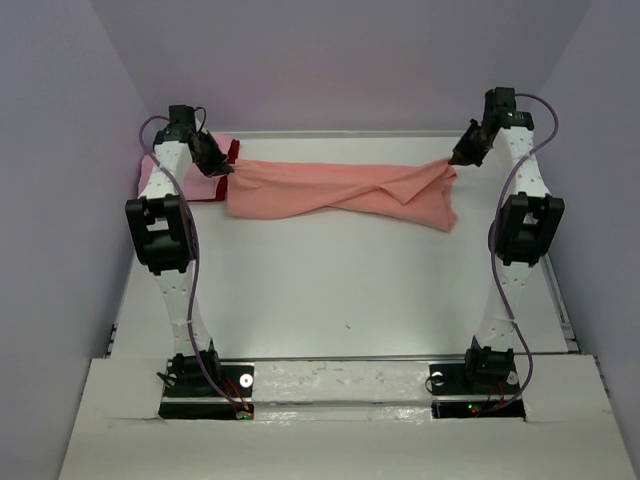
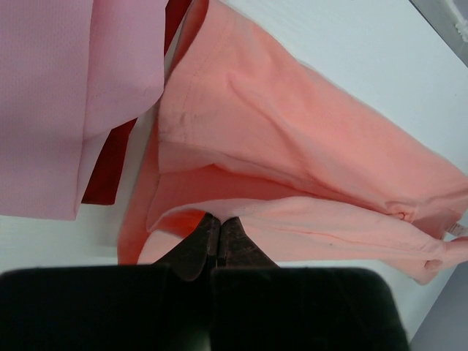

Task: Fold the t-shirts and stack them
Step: Fold the other side of the tshirt into a rectangle

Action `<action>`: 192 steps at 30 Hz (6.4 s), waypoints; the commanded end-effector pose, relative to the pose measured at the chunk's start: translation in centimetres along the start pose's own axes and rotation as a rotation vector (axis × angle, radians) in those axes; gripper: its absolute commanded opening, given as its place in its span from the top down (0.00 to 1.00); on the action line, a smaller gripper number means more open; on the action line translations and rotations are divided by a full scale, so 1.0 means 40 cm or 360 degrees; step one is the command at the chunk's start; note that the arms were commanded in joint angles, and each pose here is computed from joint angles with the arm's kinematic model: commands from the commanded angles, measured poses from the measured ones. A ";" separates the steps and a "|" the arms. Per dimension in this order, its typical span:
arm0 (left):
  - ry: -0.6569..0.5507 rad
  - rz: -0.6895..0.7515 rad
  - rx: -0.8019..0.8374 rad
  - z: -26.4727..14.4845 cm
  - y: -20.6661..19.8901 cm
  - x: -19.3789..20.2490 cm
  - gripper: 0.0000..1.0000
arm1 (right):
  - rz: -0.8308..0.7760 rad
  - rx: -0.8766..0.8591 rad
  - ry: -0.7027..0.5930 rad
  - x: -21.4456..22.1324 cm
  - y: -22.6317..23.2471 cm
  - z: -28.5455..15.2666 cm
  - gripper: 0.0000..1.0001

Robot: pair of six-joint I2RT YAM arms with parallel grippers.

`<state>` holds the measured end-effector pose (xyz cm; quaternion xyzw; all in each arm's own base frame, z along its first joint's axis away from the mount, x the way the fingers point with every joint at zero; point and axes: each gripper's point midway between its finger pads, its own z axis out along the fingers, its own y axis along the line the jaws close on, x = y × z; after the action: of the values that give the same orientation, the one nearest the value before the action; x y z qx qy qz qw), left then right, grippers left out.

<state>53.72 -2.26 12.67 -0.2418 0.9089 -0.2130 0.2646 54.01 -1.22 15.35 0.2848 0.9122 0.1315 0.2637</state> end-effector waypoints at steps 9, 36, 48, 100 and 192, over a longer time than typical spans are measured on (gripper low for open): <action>-0.0082 0.0015 0.0066 0.013 -0.031 -0.067 1.00 | -0.0038 -0.0083 -0.0127 -0.069 0.013 0.033 1.00; -0.0107 -0.0003 0.0112 0.127 -0.019 -0.086 0.81 | -0.0008 -0.0138 -0.0068 -0.031 -0.019 0.218 1.00; -0.0136 0.0039 0.0122 0.110 -0.028 -0.095 0.38 | -0.0089 -0.0166 -0.0115 -0.038 -0.013 0.194 0.17; 0.0109 0.0232 0.0447 0.025 -0.118 0.142 0.38 | 0.0416 -0.0301 0.0164 0.313 -0.230 0.068 0.24; 0.0259 0.0176 -0.0144 0.221 0.061 0.141 0.97 | 0.0371 0.0388 0.0078 0.132 -0.487 0.018 1.00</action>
<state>54.63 -8.91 3.06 -0.1743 0.9378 -0.2297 0.1935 42.04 -9.19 4.42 0.4009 0.8918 0.1314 0.1633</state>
